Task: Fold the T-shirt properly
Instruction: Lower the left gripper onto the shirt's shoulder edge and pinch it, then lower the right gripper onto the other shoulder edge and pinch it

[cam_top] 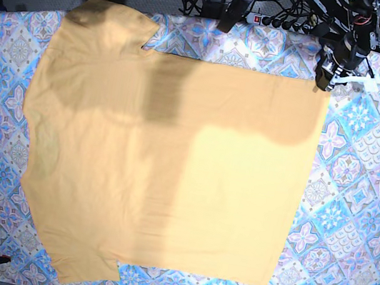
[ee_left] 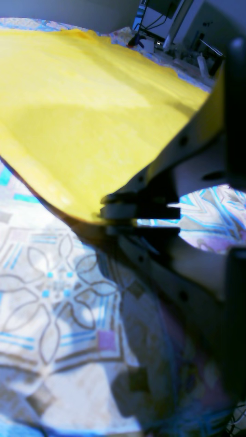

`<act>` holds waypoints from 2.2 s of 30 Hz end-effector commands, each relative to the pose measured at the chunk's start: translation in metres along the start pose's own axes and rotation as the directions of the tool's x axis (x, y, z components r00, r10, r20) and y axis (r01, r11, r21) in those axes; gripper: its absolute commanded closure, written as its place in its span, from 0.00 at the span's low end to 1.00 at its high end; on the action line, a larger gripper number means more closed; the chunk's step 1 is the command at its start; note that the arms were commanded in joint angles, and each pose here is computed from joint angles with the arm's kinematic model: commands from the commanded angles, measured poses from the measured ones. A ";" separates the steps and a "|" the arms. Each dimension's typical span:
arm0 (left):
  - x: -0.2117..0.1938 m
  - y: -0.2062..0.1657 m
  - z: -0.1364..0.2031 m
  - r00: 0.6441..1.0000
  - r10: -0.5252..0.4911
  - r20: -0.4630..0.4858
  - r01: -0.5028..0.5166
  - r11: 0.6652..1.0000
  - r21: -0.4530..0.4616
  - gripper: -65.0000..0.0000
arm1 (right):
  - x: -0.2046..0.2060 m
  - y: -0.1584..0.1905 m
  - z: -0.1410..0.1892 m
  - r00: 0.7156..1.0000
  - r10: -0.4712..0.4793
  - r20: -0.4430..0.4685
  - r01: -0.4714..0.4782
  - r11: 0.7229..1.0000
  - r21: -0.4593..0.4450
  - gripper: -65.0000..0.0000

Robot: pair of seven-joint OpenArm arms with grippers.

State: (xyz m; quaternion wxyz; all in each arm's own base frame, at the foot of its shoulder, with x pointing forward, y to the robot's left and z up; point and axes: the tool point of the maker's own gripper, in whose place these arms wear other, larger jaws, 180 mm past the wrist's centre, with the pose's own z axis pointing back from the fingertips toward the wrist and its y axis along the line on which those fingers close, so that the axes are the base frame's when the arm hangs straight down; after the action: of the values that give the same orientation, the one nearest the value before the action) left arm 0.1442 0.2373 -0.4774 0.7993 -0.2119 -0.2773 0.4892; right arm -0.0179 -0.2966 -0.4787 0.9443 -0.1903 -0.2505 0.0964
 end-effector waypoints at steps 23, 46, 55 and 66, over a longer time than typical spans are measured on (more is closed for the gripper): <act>-0.006 0.003 0.003 0.999 -0.011 -0.042 0.011 1.000 0.009 1.00 | 0.040 0.007 -0.021 0.998 0.049 -0.032 -0.053 0.991 -0.120 0.72; -0.005 0.002 0.003 0.999 -0.010 -0.039 0.010 1.000 0.009 1.00 | 0.096 -0.003 -0.044 0.998 0.039 0.057 -0.029 0.987 -0.161 0.72; -0.004 0.001 0.003 0.999 -0.012 -0.037 0.012 1.000 0.007 1.00 | 0.124 -0.005 -0.026 0.990 0.021 0.140 0.001 0.988 -0.156 0.72; -0.005 0.002 0.003 0.999 -0.011 -0.038 0.011 1.000 0.008 1.00 | 0.118 0.002 -0.028 0.992 0.028 0.123 -0.011 0.991 -0.136 0.72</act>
State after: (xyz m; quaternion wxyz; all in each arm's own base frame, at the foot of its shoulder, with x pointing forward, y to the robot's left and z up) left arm 0.1426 0.2353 -0.4775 0.8025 -0.2178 -0.2677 0.4868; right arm 0.0930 -0.2686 -0.4575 0.9176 -0.2426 -0.3006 0.0935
